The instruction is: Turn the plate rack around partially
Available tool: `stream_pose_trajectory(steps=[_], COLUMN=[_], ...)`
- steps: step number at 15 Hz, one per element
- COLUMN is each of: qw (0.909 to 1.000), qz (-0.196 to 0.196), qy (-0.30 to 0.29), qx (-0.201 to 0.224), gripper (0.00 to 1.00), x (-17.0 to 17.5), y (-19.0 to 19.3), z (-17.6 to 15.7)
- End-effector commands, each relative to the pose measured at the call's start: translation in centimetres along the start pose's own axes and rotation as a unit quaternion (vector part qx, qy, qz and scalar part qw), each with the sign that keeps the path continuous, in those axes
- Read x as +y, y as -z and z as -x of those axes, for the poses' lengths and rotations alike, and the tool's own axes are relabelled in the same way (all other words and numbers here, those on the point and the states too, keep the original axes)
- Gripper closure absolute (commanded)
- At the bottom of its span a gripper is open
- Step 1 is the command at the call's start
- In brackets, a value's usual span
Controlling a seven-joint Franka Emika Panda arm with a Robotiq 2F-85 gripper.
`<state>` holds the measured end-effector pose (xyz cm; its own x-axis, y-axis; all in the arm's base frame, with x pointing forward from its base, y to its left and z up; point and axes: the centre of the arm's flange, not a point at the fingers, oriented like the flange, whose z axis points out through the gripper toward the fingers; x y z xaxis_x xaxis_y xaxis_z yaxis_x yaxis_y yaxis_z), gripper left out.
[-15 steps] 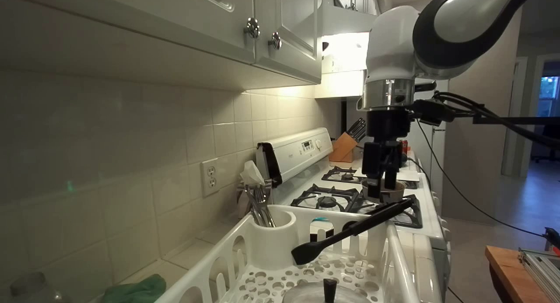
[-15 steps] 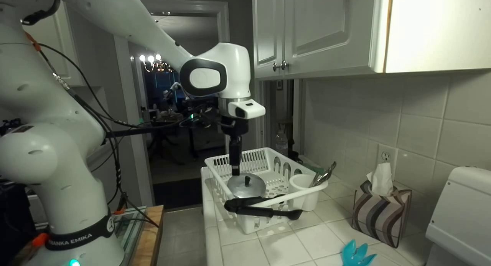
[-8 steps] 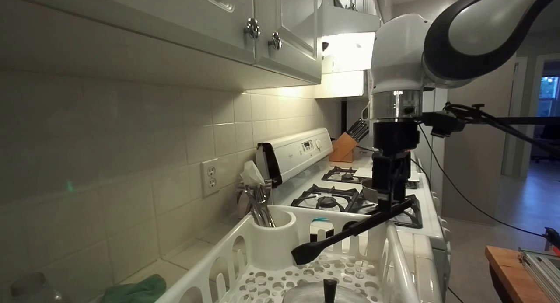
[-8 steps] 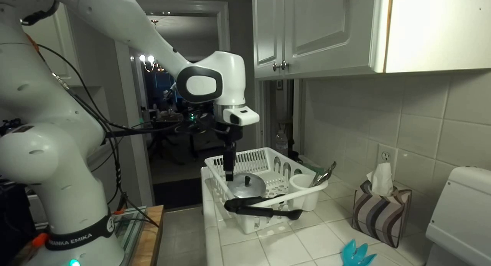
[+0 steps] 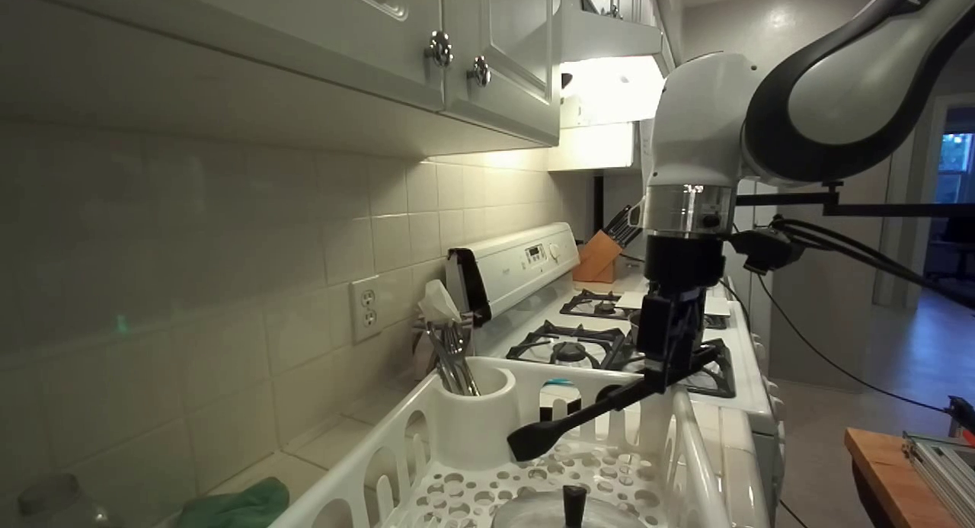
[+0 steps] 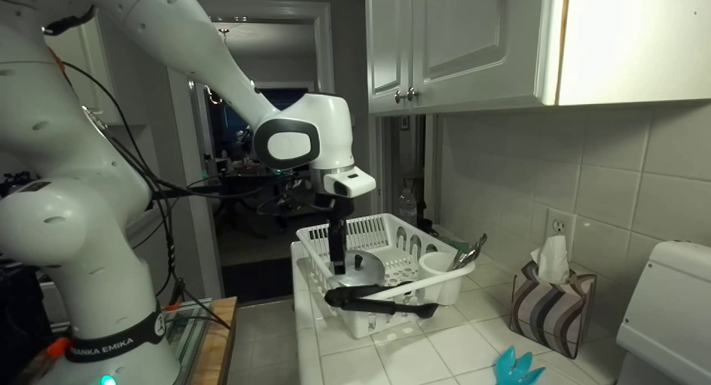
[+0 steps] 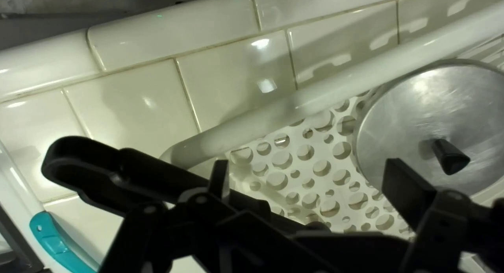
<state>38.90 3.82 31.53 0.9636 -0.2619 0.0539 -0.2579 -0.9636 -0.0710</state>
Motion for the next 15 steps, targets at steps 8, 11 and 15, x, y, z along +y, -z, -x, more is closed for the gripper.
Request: stream_pose_trajectory(steps=[8, 11, 15], qw=[0.9986, 0.9972, 0.9936], qz=[0.022, 0.039, 0.054], qy=[-0.021, -0.037, -0.085], qx=[-0.043, -0.051, -0.051], gripper=[0.0, 0.0, 0.0], x=[-2.0, -2.5, -3.0], y=[-2.7, -2.6, -3.0], z=[-0.7, -0.3, 0.1])
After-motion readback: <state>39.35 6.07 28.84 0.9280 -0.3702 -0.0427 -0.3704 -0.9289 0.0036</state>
